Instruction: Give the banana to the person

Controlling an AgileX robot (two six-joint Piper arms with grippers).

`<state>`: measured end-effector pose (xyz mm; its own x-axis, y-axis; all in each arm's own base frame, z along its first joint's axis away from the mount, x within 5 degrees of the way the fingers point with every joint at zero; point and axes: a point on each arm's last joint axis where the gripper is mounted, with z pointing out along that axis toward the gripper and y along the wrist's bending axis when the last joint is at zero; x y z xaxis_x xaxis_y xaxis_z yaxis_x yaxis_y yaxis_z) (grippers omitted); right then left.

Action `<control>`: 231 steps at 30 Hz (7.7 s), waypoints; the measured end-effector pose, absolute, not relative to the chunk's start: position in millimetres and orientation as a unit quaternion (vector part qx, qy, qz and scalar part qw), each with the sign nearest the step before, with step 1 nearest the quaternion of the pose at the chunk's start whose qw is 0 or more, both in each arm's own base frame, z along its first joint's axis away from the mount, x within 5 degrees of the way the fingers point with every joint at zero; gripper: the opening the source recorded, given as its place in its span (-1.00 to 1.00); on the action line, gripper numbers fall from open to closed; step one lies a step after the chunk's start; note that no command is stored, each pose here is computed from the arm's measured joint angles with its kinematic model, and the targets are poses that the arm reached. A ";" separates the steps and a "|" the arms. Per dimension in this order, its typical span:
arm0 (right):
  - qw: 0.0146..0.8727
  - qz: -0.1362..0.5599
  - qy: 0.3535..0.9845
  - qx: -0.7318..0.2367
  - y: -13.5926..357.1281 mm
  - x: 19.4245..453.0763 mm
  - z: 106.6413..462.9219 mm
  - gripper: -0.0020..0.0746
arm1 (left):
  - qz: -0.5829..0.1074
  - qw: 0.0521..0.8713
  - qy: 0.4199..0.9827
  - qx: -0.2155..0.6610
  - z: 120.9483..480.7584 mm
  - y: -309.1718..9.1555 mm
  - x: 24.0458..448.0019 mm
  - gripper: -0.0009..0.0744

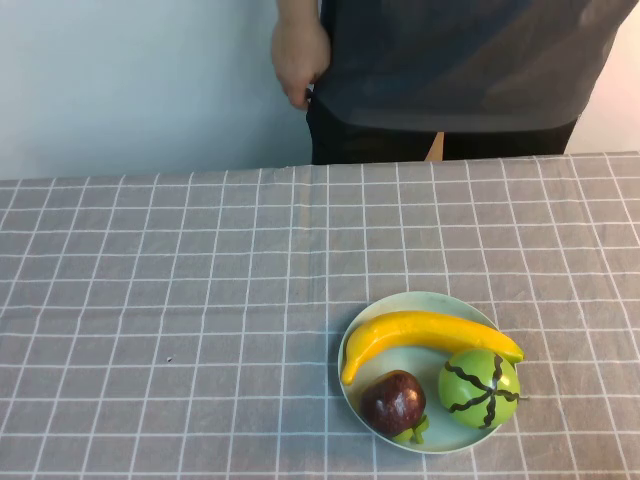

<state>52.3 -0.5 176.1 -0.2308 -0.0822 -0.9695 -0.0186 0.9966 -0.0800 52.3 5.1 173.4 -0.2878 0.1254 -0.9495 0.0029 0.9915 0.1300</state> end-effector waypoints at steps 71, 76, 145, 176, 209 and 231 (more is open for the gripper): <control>0.347 0.145 0.926 -0.034 27.2 107.3 313.9 -0.95 | 0.051 0.595 0.801 0.040 173.4 5.1 52.3 -0.99; 0.307 0.114 0.940 -0.098 28.0 154.1 351.0 -0.95 | 0.051 0.595 0.801 0.040 173.4 5.1 52.3 -0.99; 0.167 -0.019 0.717 -0.676 221.8 342.9 180.4 0.36 | 0.051 0.595 0.801 0.040 173.4 5.1 52.3 -0.99; 0.257 -0.014 0.766 -0.589 203.8 318.5 274.0 -0.97 | 0.051 0.595 0.801 0.040 173.4 5.1 52.3 -0.99; 0.396 -0.086 0.730 -0.551 202.9 210.3 449.6 -0.97 | 0.051 0.595 0.801 0.040 173.4 5.1 52.3 -0.99; 0.311 -0.167 0.714 -0.605 280.3 263.4 406.6 -0.95 | 0.051 0.595 0.801 0.040 173.4 5.1 52.3 -0.99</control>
<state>263.4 280.3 406.6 -0.0742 -0.9674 -0.2423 -0.7592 0.2123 -0.6153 52.3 5.1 173.4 -0.2878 0.1254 -0.9495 0.0029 0.9915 0.1300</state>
